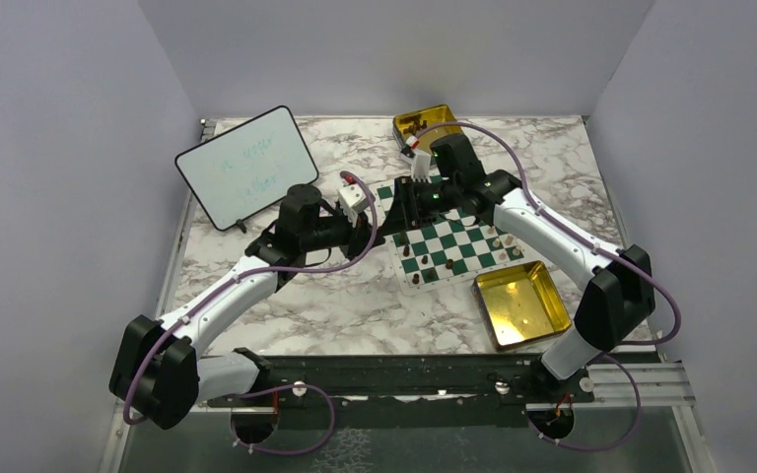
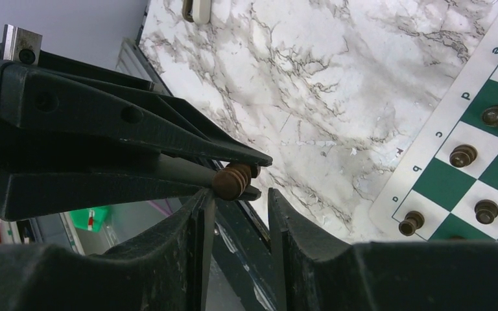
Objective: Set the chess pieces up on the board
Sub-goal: Place the chess piece on the chessboard.
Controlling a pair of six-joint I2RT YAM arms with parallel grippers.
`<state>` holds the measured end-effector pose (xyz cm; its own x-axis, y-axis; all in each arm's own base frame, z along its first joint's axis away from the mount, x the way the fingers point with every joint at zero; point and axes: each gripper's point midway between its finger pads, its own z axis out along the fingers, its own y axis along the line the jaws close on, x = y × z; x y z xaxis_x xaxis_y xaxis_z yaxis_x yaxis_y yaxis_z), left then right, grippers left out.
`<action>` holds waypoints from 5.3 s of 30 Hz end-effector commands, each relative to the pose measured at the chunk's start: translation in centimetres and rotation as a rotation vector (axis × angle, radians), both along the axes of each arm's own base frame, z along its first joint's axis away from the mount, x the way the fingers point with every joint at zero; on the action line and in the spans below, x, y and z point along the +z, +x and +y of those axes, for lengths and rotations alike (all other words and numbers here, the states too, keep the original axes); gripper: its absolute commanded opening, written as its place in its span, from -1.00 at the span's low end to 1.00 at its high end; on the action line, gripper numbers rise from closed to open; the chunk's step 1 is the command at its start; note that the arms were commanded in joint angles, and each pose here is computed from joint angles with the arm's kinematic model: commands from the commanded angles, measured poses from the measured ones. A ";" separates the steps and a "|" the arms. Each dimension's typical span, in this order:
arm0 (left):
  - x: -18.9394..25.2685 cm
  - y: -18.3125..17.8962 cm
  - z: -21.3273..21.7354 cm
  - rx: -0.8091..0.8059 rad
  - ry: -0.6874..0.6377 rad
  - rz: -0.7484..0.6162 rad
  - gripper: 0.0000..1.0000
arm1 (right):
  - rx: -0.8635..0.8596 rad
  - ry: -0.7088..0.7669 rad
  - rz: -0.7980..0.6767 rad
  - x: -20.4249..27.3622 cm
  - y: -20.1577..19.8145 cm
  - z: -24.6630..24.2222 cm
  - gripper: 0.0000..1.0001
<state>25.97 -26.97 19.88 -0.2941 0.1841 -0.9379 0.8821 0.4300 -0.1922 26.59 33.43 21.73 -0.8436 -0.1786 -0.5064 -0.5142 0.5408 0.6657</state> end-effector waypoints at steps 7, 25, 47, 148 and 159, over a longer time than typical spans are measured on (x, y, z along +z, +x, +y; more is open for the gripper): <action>2.2 0.4 -0.8 -0.031 -0.035 -0.065 -1.00 | 0.024 0.027 0.018 -0.9 -0.1 1.8 -0.35; 1.8 0.8 -0.8 -0.026 -0.016 -0.074 -0.95 | -0.022 0.019 0.018 -1.2 -0.3 1.2 -0.56; 0.9 0.5 -0.3 -0.038 0.013 -0.118 -0.95 | -0.145 0.084 0.113 -0.9 0.4 1.9 -0.20; 13.0 -1.5 -3.6 -0.212 -0.328 -0.466 -0.02 | -0.293 0.860 0.299 11.9 -0.8 -5.4 -0.98; 13.6 -1.4 -3.8 -0.197 -0.340 -0.470 -0.61 | -0.303 0.847 0.310 11.1 -0.9 -5.4 -0.98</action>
